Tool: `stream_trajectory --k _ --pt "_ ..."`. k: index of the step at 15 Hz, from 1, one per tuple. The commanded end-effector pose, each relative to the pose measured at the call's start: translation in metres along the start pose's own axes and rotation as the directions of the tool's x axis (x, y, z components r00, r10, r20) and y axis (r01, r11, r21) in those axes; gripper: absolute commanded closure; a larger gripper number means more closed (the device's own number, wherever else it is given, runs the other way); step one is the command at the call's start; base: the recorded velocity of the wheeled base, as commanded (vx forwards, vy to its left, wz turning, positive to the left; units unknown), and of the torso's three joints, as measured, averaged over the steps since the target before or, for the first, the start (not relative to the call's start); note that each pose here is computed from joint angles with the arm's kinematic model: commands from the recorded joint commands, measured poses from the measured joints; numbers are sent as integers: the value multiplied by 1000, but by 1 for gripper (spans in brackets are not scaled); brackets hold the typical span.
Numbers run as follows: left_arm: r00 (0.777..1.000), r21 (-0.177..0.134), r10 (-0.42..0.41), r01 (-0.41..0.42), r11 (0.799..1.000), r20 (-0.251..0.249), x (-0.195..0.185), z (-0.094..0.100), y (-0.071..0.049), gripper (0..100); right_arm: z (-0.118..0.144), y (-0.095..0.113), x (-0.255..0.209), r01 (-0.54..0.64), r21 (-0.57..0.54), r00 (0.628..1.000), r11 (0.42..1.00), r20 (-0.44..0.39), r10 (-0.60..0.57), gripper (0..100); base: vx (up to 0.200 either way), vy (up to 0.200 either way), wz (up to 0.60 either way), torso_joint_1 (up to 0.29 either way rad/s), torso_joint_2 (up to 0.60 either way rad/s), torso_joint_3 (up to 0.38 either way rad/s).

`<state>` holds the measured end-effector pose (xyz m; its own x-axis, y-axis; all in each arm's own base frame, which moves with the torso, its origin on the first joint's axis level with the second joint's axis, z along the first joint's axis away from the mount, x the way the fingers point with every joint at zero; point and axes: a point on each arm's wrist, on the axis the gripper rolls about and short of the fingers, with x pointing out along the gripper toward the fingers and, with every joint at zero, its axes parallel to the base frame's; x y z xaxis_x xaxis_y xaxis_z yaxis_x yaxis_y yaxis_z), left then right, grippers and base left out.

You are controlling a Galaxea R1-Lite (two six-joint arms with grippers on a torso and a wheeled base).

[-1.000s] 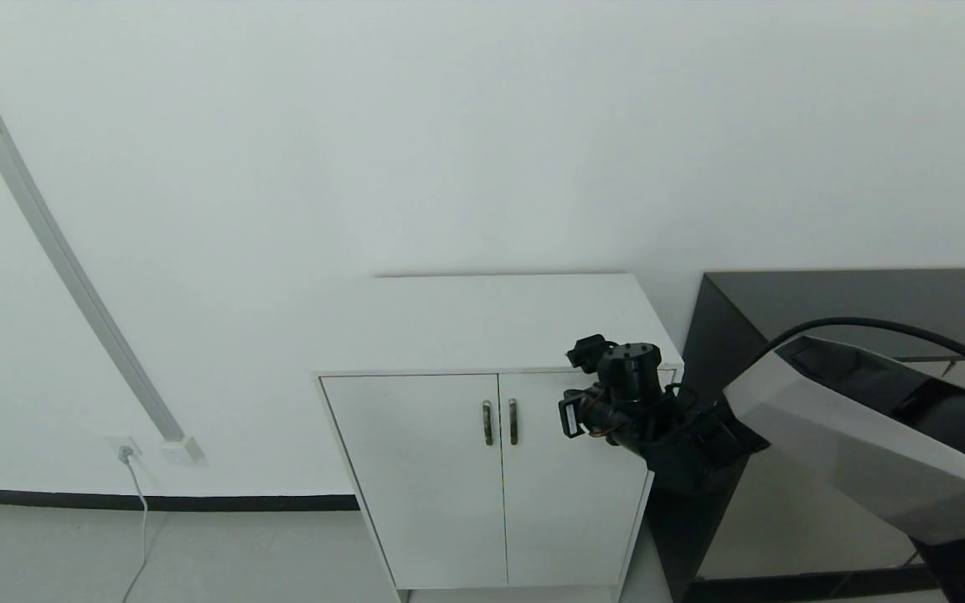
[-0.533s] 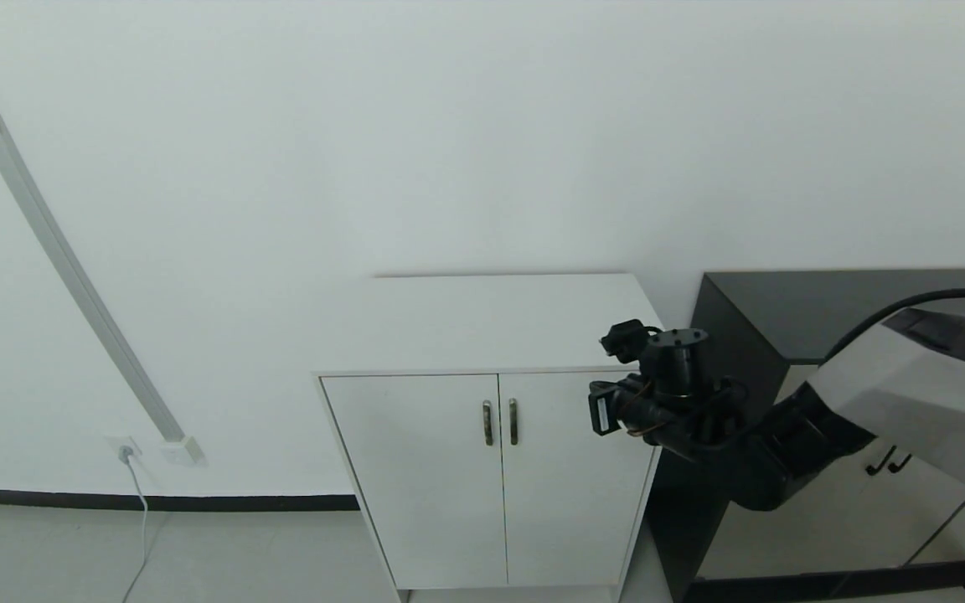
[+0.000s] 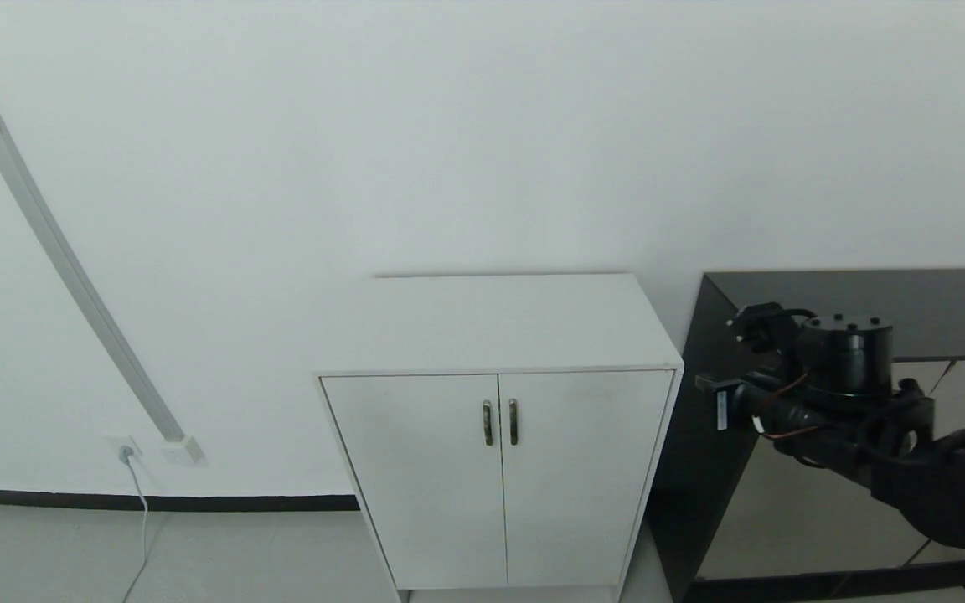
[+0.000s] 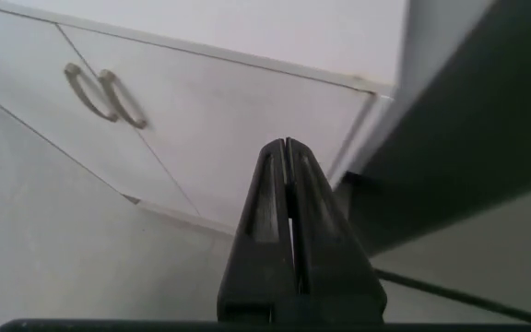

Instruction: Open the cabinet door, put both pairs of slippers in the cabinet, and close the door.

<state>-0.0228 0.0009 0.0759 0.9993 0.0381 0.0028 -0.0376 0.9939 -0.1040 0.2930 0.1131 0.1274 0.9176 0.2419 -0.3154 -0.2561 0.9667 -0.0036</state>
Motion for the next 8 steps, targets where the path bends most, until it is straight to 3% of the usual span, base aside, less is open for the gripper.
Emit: stream_trajectory --k 1,4,8 --pt "1000 0 -1 1 1000 0 0 0 0 100 6 -24 -42 84 27 996 996 41 -85 100 0 0 0 0 0 0" --pt "1000 0 -1 1 1000 -1 0 0 0 100 -4 -42 -70 249 47 968 967 27 -250 100 0 0 0 0 0 0" --pt "1000 1 -1 1 1000 -1 0 0 0 100 -20 -49 -120 283 57 957 957 43 -286 100 0 0 0 0 0 0"
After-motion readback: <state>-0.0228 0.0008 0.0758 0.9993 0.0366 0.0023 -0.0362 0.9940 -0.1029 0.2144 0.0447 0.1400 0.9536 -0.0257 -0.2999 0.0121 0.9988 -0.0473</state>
